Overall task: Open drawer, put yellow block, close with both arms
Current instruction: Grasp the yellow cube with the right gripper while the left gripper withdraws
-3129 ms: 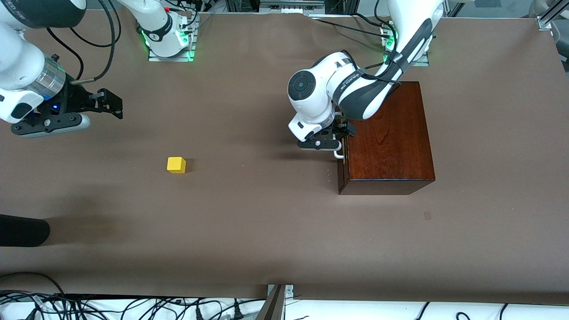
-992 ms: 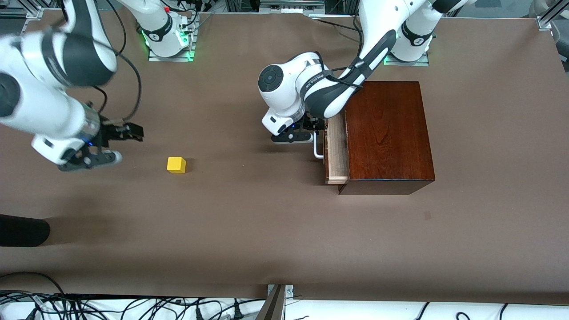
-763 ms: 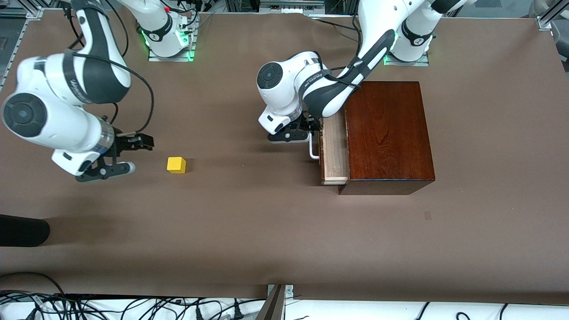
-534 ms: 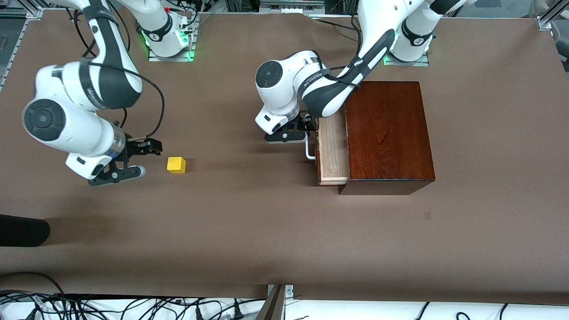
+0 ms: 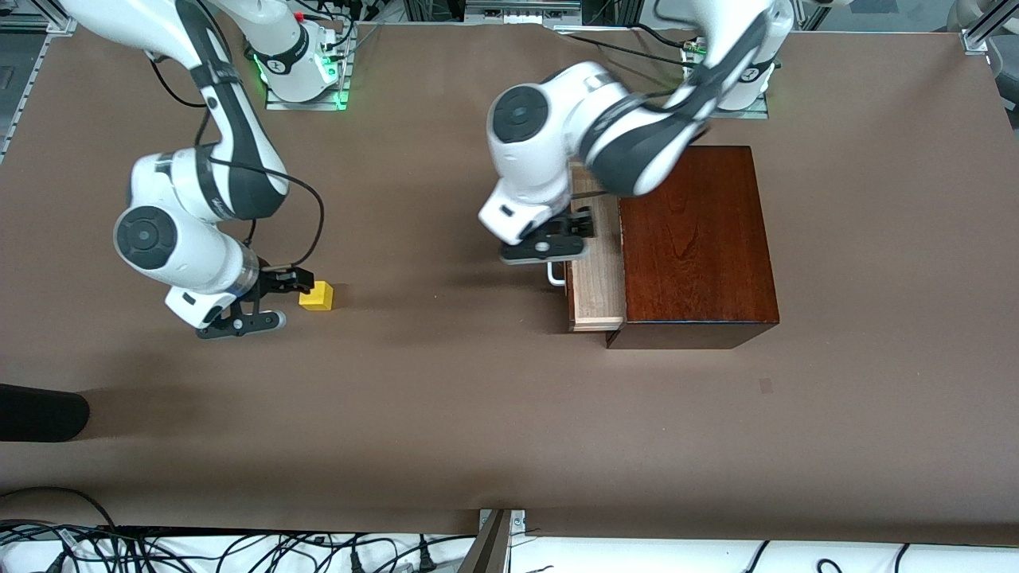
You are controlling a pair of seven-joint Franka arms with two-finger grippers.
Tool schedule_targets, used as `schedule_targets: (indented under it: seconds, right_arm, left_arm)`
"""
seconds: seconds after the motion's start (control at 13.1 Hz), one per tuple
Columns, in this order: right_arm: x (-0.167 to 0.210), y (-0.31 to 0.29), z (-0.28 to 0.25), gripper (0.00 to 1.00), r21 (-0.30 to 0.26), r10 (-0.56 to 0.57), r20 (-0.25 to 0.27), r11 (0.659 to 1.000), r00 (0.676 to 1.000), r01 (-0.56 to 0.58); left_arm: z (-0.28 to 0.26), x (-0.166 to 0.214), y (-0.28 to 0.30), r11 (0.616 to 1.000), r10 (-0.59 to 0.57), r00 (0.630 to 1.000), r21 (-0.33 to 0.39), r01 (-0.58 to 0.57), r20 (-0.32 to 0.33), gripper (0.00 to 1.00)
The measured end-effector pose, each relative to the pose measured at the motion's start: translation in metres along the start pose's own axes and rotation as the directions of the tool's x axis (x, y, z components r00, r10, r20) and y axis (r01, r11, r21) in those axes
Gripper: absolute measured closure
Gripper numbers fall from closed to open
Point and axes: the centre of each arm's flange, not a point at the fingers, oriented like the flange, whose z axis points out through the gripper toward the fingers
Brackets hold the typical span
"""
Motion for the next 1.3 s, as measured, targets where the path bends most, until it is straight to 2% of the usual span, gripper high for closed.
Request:
schedule_targets:
  seconds: [0.15, 0.31, 0.46, 0.61, 0.84, 0.99, 1.14, 1.22, 1.3]
  right_arm:
    - [-0.008, 0.001, 0.038, 0.0, 0.001, 0.005, -0.022, 1.0, 1.0, -0.005]
    - [-0.018, 0.001, 0.063, 0.0, 0.016, 0.024, -0.018, 1.0, 1.0, -0.024]
    - [-0.026, 0.002, 0.079, 0.0, 0.039, 0.05, -0.01, 0.998, 0.999, -0.05]
    - [-0.03, 0.003, 0.09, 0.0, 0.042, 0.057, -0.006, 0.997, 0.998, -0.057]
    - [-0.038, 0.004, 0.107, 0.01, 0.043, 0.066, -0.015, 0.997, 0.998, -0.065]
    - [-0.04, 0.004, 0.115, 0.03, 0.053, 0.082, -0.009, 0.995, 0.997, -0.081]
    - [-0.039, 0.005, 0.118, 0.23, 0.056, 0.087, -0.009, 0.995, 0.996, -0.087]
    - [-0.039, 0.005, 0.117, 0.37, 0.056, 0.088, -0.01, 0.995, 0.996, -0.087]
    - [-0.039, 0.005, 0.117, 0.44, 0.056, 0.089, -0.01, 0.995, 0.996, -0.088]
  left_arm:
    - [-0.042, 0.022, -0.068, 1.0, -0.007, 1.0, -0.005, 0.007, 0.016, 0.0]
    - [-0.069, 0.044, -0.136, 0.999, -0.04, 0.999, -0.031, 0.041, 0.031, 0.0]
    - [-0.08, 0.062, -0.198, 0.996, -0.041, 0.996, -0.078, 0.047, 0.074, 0.0]
    - [-0.089, 0.074, -0.251, 0.991, 0.011, 0.996, -0.133, 0.001, 0.09, 0.0]
    - [-0.096, 0.073, -0.325, 0.984, 0.114, 0.99, -0.146, -0.102, 0.08, 0.0]
    - [-0.099, 0.063, -0.362, 0.984, 0.13, 0.99, -0.131, -0.122, 0.055, 0.0]
    - [-0.1, 0.053, -0.39, 0.987, 0.097, 0.995, -0.128, -0.097, -0.007, 0.0]
    - [-0.098, 0.049, -0.397, 0.988, 0.083, 0.996, -0.13, -0.085, -0.021, 0.0]
    - [-0.095, 0.046, -0.401, 0.988, 0.077, 0.997, -0.131, -0.078, -0.018, 0.0]
